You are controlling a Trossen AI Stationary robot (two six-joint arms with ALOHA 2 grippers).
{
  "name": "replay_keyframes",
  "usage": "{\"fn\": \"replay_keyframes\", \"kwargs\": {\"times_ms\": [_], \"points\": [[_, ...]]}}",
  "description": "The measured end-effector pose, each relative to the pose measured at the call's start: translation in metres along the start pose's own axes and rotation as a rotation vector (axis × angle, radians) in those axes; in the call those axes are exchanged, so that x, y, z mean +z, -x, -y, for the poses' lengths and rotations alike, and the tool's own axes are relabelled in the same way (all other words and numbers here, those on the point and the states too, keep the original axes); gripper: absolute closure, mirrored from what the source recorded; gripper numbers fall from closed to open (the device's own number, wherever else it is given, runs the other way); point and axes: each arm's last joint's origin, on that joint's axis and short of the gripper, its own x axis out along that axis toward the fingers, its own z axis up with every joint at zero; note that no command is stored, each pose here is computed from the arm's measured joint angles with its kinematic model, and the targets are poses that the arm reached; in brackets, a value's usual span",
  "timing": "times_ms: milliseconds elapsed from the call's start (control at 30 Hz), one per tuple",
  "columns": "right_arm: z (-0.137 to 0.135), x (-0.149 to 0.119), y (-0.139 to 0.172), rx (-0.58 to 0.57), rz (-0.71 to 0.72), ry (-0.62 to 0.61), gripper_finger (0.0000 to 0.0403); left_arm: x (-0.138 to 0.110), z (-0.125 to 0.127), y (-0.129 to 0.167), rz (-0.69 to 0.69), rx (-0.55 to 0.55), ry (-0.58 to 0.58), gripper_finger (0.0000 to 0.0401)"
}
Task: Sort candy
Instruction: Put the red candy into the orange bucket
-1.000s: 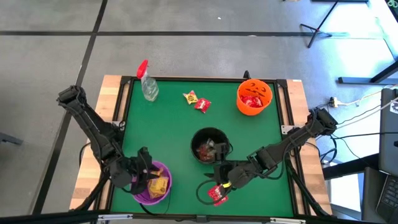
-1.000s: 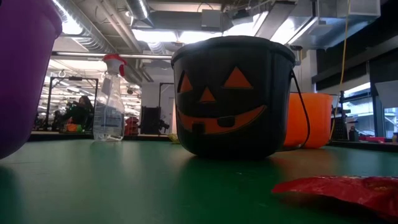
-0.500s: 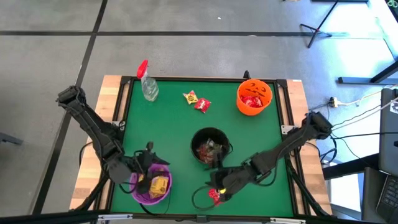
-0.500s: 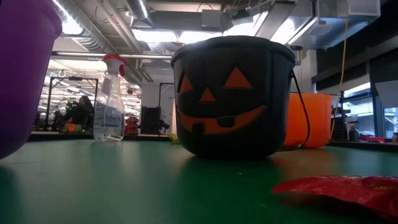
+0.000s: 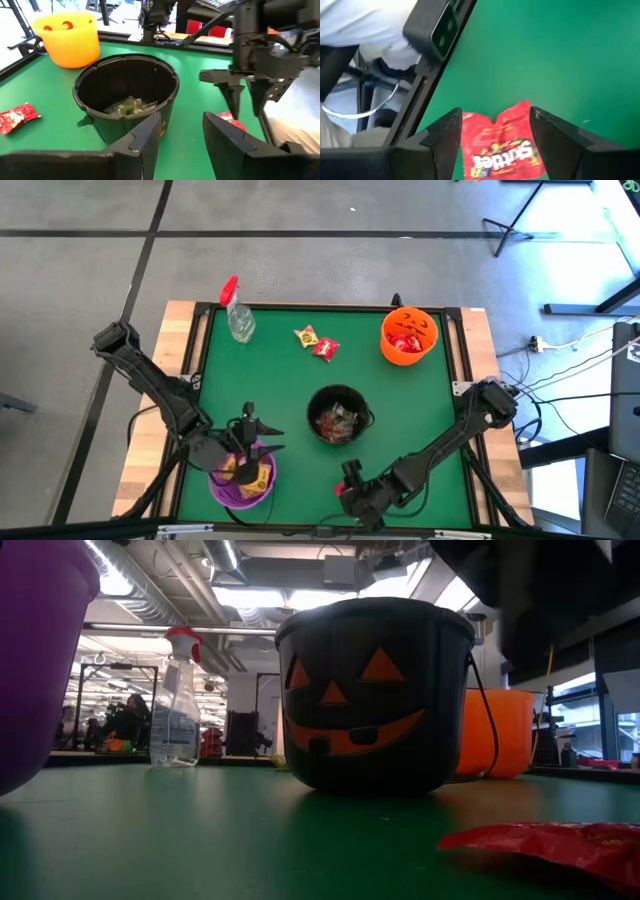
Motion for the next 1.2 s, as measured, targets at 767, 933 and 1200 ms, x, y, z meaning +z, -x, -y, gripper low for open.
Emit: {"fn": "replay_keyframes", "kwargs": {"times_ms": [767, 933, 1200], "points": [[0.008, -0.035, -0.043, 0.019, -0.173, -0.045, 0.0192, -0.004, 0.001, -0.014, -0.024, -0.018, 0.019, 0.0264], [0.009, -0.035, -0.043, 0.005, -0.177, -0.039, 0.0262, -0.004, 0.001, -0.014, -0.022, -0.016, 0.020, 0.0264], [0.009, -0.034, -0.037, 0.010, -0.175, -0.039, 0.0319, -0.004, 0.001, -0.014, -0.021, -0.015, 0.020, 0.0264]]}}
